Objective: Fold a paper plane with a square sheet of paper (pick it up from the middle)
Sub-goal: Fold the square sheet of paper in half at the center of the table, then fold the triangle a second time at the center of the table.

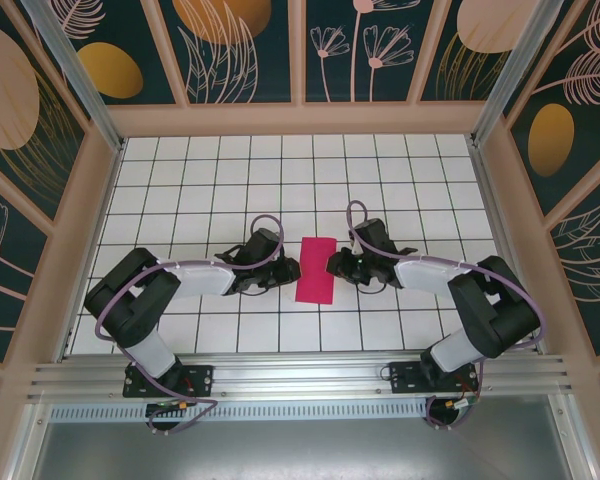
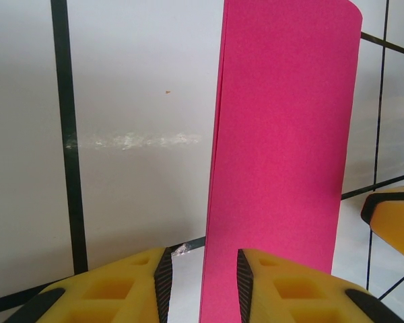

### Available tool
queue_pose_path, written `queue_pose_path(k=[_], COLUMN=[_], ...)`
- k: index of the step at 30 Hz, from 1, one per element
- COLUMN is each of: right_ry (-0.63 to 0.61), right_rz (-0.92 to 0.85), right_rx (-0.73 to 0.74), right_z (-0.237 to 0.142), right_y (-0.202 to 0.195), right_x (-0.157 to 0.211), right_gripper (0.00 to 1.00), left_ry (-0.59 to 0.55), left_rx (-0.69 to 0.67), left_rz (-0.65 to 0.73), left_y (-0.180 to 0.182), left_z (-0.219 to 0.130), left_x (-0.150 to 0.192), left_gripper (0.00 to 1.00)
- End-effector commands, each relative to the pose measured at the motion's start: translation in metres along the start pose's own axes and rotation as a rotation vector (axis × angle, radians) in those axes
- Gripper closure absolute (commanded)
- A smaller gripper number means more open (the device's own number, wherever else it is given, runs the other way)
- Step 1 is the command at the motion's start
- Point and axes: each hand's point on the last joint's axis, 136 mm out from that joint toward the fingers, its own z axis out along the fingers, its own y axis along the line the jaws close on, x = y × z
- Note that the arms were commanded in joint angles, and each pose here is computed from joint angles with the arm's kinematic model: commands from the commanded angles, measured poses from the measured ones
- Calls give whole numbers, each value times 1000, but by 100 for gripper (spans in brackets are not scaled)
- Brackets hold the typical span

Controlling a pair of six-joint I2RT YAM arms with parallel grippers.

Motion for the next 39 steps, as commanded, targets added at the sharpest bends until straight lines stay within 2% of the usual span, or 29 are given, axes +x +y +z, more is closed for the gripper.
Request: queue_pose_path(k=[1, 28, 39], right_ry=[18, 40, 41], right_rz=[-7, 15, 15], right_rx=[8, 37, 41], right_z=[4, 15, 15], right_y=[1, -17, -18], right_x=[-1, 8, 9], right_gripper=[72, 72, 72], left_ry=[2, 26, 56], left_rx=[24, 49, 94], left_rz=[-4, 1, -8], left_y=[-10, -15, -22], left_z=[3, 5, 12], left_x=[-4, -1, 3], left_gripper=[65, 62, 64])
